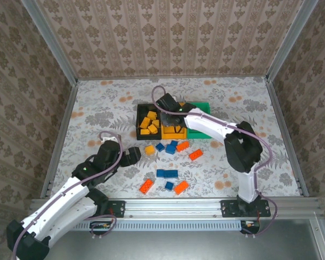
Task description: Sort the legos into containers by color
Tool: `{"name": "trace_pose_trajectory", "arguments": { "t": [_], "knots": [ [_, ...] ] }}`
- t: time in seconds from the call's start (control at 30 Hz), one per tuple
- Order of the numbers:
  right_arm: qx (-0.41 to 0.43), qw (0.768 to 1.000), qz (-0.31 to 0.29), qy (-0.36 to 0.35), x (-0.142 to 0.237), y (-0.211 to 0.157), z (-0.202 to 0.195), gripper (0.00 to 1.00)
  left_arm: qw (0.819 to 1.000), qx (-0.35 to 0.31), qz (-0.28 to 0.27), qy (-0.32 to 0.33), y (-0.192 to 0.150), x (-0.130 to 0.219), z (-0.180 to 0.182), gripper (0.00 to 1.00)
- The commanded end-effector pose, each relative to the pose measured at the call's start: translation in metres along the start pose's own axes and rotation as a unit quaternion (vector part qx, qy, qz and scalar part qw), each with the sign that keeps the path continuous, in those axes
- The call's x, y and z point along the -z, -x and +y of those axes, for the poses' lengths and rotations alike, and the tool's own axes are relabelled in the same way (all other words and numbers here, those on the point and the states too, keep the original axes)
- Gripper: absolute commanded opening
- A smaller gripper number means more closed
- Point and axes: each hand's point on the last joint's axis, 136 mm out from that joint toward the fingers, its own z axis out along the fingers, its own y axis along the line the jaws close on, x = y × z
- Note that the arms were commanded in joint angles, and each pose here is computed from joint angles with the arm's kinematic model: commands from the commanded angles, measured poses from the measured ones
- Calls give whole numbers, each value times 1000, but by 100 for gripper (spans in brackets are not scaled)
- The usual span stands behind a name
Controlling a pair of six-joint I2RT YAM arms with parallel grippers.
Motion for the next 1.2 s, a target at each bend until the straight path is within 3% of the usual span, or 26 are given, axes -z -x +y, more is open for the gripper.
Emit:
{"name": "trace_pose_trajectory", "arguments": {
  "t": [0.0,0.3,0.57,0.77,0.97,1.17],
  "knots": [
    [-12,999,11,-34,-6,7,-13,36,1000,-1,19,6,-9,1,6,100],
    [-22,1000,-5,-12,9,23,-8,66,999,-15,35,-6,-12,-3,-1,100],
    [-40,999,-20,29,52,-6,-16,71,991,-75,93,-53,-27,-19,-38,95],
    [-24,998,6,63,76,-61,-24,75,979,-149,132,-36,-47,-31,-60,95],
    [82,988,48,125,107,-135,0,77,987,-129,96,-17,-32,-22,-50,100],
    [175,959,104,196,135,-206,40,77,994,-92,55,0,-10,-1,-28,100]
  ]
}}
